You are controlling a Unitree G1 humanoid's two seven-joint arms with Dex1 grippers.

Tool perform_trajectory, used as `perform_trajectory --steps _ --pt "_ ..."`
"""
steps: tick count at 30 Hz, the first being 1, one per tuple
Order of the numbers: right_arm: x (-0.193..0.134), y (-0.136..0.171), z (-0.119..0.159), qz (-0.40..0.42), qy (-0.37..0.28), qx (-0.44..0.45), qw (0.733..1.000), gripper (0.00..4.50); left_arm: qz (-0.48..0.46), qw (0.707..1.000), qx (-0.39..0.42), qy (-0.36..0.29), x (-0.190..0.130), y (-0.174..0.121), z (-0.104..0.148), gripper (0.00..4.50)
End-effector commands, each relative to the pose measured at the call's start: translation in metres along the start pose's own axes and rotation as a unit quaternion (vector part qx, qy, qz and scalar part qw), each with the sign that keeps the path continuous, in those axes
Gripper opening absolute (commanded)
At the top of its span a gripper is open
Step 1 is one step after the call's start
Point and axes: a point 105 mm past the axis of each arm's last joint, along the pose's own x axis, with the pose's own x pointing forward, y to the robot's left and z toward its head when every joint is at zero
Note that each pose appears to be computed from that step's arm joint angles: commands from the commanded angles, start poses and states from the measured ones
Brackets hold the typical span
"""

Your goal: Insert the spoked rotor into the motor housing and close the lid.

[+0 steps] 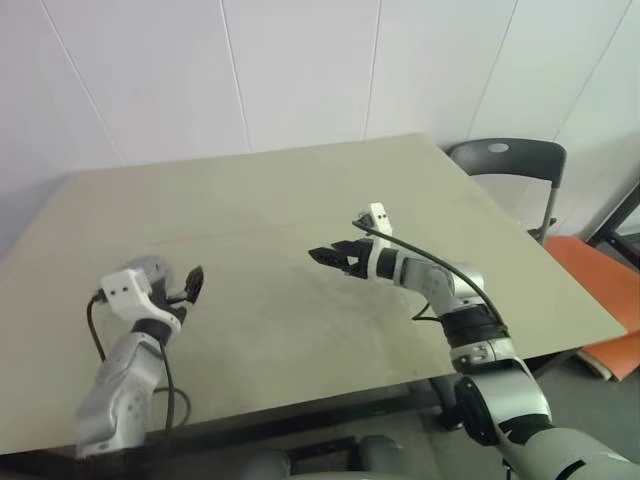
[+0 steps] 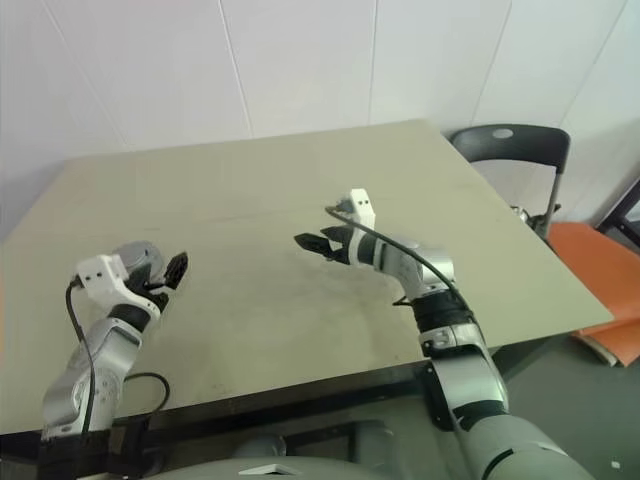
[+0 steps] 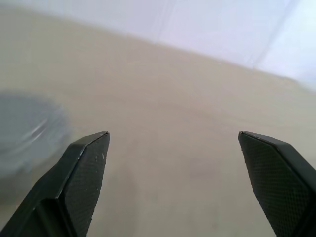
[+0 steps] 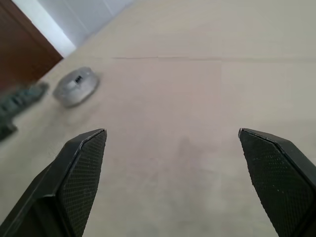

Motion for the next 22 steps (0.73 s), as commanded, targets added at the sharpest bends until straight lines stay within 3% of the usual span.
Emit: perform_trajectory --steps 1,4,6,10,16,22 --pt "-0.006 0.008 0.027 0.017 -0.052 -0.125 0.991 4.50 -0.094 0.991 0.094 -0.002 0.009 -0.012 0.007 4.46" --pt "-0.007 0.011 0.021 0.034 -0.056 -0.182 0.981 4.50 -0.131 0.969 0.207 -0.019 0.016 -0.013 0.020 4.46" --pt "-0.006 0.011 0.016 0.037 -0.050 -0.215 0.975 4.50 -0.156 0.960 0.233 -0.015 0.017 -0.014 0.021 4.46" --pt "0.001 0.011 0.012 0.023 -0.057 -0.246 0.967 4.50 -0.231 0.949 0.213 -0.009 0.004 -0.019 0.024 4.46" --pt "0.000 0.017 0.013 0.054 -0.085 -0.194 0.976 4.50 -0.256 0.944 0.208 -0.013 -0.002 -0.022 0.027 4.46" --pt "-0.005 0.024 0.002 0.099 -0.069 -0.175 0.977 4.50 -0.285 0.939 0.191 0.002 -0.008 -0.028 0.020 4.46"
